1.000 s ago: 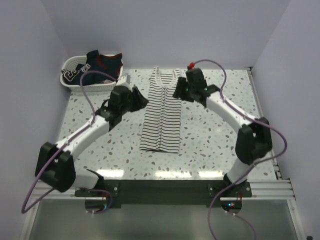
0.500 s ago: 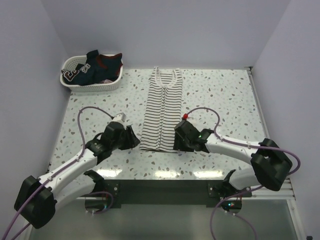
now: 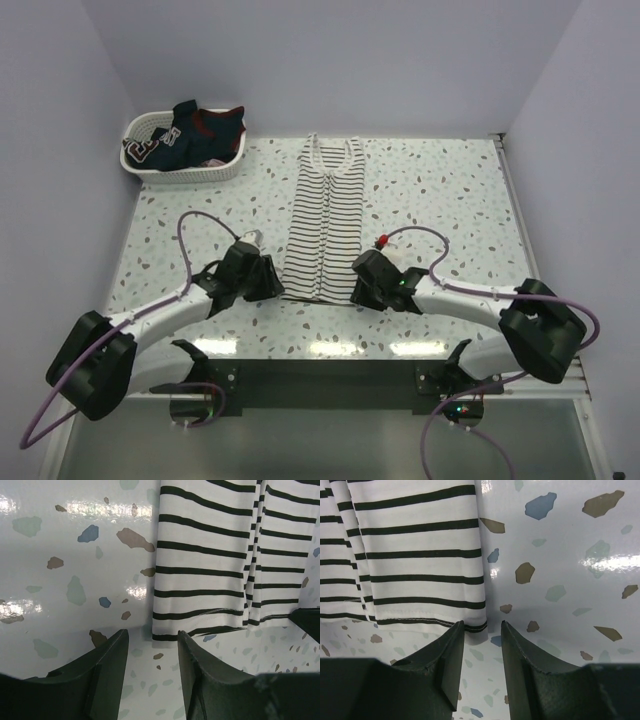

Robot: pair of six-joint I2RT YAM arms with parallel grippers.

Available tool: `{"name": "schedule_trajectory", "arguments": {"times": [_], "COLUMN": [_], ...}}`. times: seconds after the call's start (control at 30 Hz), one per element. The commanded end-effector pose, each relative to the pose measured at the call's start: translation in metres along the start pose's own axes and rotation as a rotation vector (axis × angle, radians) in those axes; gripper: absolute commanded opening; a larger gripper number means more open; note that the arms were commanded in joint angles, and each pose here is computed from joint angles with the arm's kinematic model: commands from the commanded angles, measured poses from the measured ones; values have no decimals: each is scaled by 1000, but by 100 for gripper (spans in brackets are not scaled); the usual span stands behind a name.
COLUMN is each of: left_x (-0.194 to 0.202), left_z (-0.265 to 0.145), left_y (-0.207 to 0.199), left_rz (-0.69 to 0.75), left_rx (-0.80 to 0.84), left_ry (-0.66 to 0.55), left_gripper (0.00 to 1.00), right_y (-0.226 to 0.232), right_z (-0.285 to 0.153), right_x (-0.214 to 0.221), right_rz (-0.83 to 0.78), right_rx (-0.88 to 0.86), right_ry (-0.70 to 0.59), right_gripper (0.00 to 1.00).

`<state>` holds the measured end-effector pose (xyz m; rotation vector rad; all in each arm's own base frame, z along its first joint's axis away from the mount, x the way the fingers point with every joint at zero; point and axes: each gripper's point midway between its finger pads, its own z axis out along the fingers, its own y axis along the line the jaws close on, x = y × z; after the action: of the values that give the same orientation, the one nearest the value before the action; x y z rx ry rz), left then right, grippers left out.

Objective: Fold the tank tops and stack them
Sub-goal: Fold the tank top

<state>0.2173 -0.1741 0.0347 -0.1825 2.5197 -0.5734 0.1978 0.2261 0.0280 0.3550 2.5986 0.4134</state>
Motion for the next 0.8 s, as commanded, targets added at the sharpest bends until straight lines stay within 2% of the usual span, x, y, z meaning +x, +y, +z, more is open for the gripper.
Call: {"name": "schedule_trajectory", "arguments": {"times": [0.0, 0.33, 0.47, 0.63, 0.67, 0.77], "left_x": [-6, 11, 21, 29, 30, 37], "left_z": [7, 17, 22, 24, 25, 26], "left_y": [-10, -1, 8, 11, 11, 9], "left_rz": [32, 26, 17, 4, 3, 7], "left_rx": [57, 54, 22, 33, 36, 38], "left_ry": [-33, 13, 45, 37, 40, 58], "left_gripper": [49, 46, 43, 34, 33, 19], "right_y": [14, 7, 0, -1, 0, 0], "right_z": [7, 12, 14, 17, 17, 17], "right_x": [-7, 3, 5, 9, 7, 8], "right_rz": [76, 77, 72, 51, 44, 21], "right_rx": [-38, -25, -8, -2, -2, 9], "right_ry": [-47, -48, -50, -39, -44, -40], "right_gripper": [38, 35, 27, 22, 16, 7]}}
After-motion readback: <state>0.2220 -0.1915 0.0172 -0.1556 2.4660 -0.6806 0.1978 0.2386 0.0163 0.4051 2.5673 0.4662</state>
